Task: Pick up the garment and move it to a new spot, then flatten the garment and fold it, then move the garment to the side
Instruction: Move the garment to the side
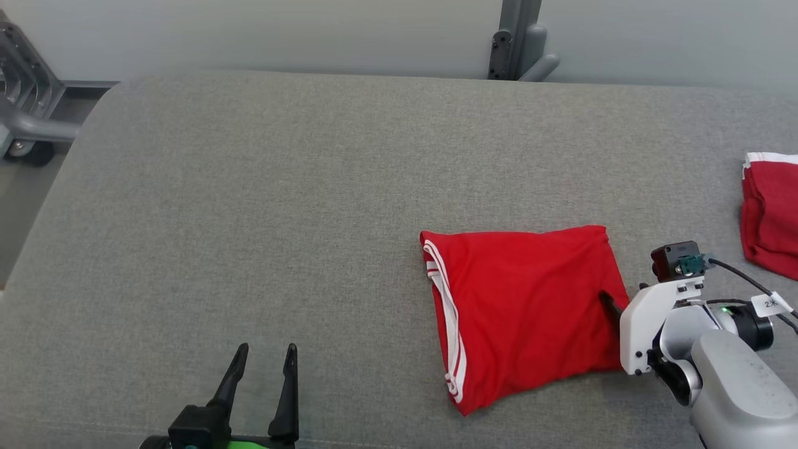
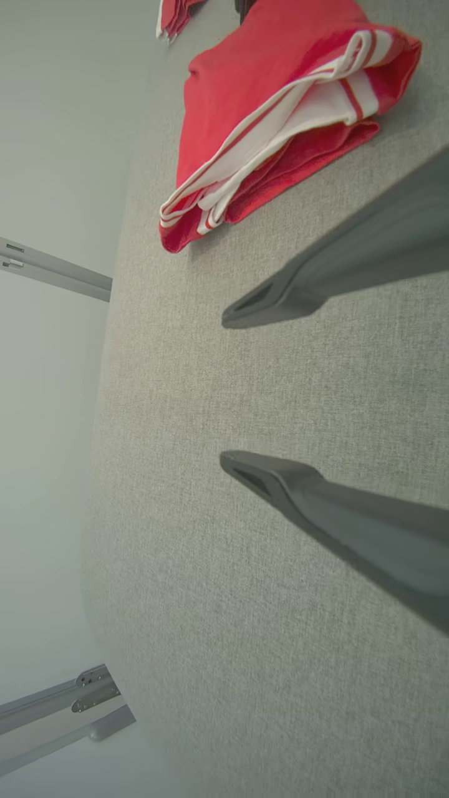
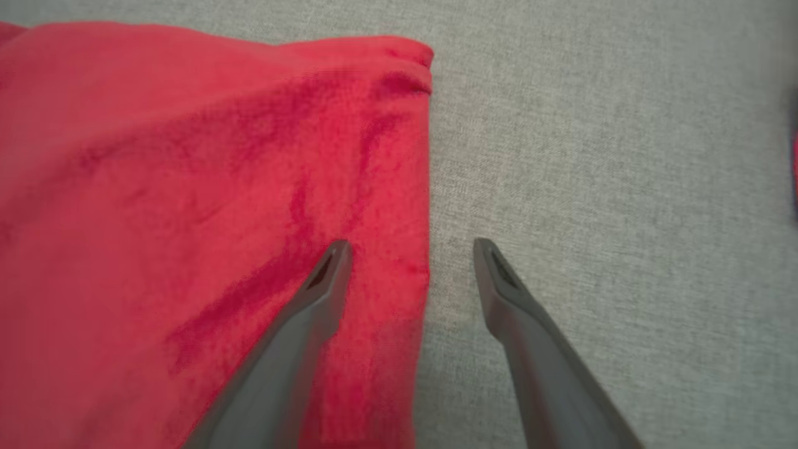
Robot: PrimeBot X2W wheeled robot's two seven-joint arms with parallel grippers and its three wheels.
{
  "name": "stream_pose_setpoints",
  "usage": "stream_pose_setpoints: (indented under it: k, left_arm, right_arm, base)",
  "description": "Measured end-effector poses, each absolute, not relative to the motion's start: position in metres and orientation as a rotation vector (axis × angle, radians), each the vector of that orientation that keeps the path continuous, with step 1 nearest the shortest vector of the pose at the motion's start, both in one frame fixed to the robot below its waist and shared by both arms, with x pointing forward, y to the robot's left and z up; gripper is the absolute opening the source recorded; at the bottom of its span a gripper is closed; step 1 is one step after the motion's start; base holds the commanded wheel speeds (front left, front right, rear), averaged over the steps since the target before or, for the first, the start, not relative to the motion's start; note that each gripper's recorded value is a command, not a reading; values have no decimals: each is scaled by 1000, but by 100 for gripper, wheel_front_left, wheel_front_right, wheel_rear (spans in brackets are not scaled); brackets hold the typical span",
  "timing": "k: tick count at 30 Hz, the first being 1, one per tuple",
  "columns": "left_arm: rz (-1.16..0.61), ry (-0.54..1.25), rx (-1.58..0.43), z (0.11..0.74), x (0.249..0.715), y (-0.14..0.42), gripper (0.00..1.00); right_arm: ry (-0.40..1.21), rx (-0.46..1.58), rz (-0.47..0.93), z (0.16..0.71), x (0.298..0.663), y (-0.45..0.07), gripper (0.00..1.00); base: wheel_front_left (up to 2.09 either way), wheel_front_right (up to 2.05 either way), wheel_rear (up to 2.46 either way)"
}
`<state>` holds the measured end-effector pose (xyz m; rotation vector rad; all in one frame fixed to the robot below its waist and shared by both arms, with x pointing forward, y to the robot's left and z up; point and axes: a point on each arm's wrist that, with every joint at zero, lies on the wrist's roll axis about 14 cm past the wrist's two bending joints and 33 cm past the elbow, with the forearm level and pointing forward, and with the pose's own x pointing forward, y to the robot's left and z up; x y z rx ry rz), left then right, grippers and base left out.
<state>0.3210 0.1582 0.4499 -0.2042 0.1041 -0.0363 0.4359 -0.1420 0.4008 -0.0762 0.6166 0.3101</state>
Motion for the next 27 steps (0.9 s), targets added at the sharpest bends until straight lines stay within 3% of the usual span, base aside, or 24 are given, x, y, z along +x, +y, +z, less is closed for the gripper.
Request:
stream_pose_setpoints:
  k: [2,3,5,11,16,22,27]
  left_arm:
    - [-23,106,-201,449,322,162,100]
    - [-15,109,-199,448,322,165,100]
    - [-3,115,-197,446,321,168,100]
    - [-8,129,-180,442,324,167,100]
    - [-51,121,-177,445,338,155,100]
    - [-106,117,-164,445,357,141,100]
    - [-147,128,-169,440,371,128,100]
  right_arm:
    - [651,-50,315,390,436,-136,100]
    - [666,-28,318,386,436,-131,73]
    - [693,-10,329,379,435,-124,0]
    - [637,5,348,392,445,-122,0]
    - [468,1,296,447,488,-147,0]
    - [342,-5,131,503,530,-212,0]
    - [329,-8,-24,513,538,-273,0]
  base:
    - [0,0,0]
    - [0,0,0]
    - [0,0,0]
    - [0,0,0]
    - [0,0,0]
    - [0,0,0]
    - [0,0,0]
